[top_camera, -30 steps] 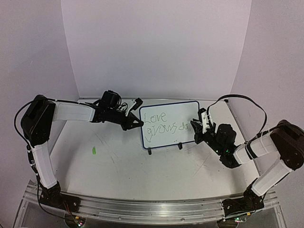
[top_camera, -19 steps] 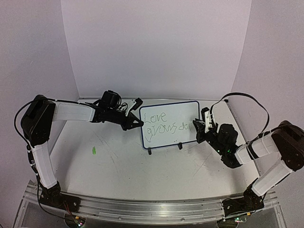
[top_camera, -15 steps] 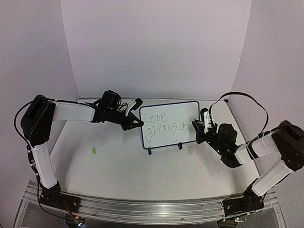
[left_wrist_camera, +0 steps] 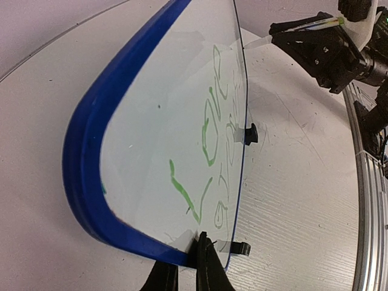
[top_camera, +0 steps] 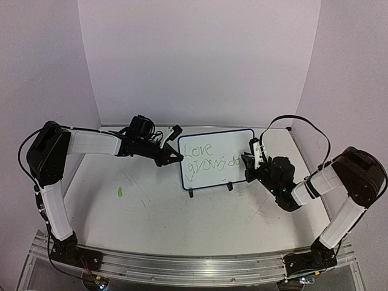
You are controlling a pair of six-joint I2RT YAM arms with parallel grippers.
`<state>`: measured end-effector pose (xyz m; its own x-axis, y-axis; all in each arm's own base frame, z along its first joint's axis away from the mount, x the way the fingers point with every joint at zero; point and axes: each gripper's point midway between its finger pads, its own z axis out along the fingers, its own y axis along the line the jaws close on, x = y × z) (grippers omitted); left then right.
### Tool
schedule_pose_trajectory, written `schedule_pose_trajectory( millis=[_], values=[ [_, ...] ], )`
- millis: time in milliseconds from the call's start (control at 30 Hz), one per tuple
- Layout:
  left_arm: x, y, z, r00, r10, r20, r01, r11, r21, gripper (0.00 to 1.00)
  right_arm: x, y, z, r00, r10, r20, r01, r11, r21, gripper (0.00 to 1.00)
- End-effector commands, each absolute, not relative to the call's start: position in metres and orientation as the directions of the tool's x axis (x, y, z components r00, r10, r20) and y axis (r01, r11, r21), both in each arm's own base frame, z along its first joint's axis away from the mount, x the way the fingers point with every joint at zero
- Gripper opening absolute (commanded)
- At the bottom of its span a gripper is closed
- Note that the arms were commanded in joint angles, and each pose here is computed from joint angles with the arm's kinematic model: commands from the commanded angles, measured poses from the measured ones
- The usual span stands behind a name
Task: Write a sentence on the whiteboard
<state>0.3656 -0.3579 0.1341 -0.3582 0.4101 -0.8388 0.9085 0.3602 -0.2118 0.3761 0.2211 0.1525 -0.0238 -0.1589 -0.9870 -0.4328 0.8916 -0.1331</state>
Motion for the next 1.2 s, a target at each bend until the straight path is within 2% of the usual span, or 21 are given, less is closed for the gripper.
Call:
schedule_pose_trajectory(
  millis=[0, 733, 1167],
  values=[
    [0.359, -0.312, 0.039, -0.441, 0.628, -0.641, 0.870, 0.474, -0.133, 0.00, 0.378, 0.220, 0.172, 0.061, -0.111, -0.992, -0.411, 0.903, -0.126, 0.00],
    [0.360, -0.313, 0.041, -0.438, 0.628, -0.644, 0.871, 0.474, -0.130, 0.00, 0.377, 0.220, 0.160, 0.006, -0.112, -0.994, -0.416, 0.903, -0.104, 0.00],
    [0.360, -0.313, 0.040, -0.439, 0.629, -0.642, 0.871, 0.473, -0.132, 0.00, 0.383, 0.223, 0.174, 0.061, -0.132, -0.989, -0.399, 0.906, -0.145, 0.00]
  ],
)
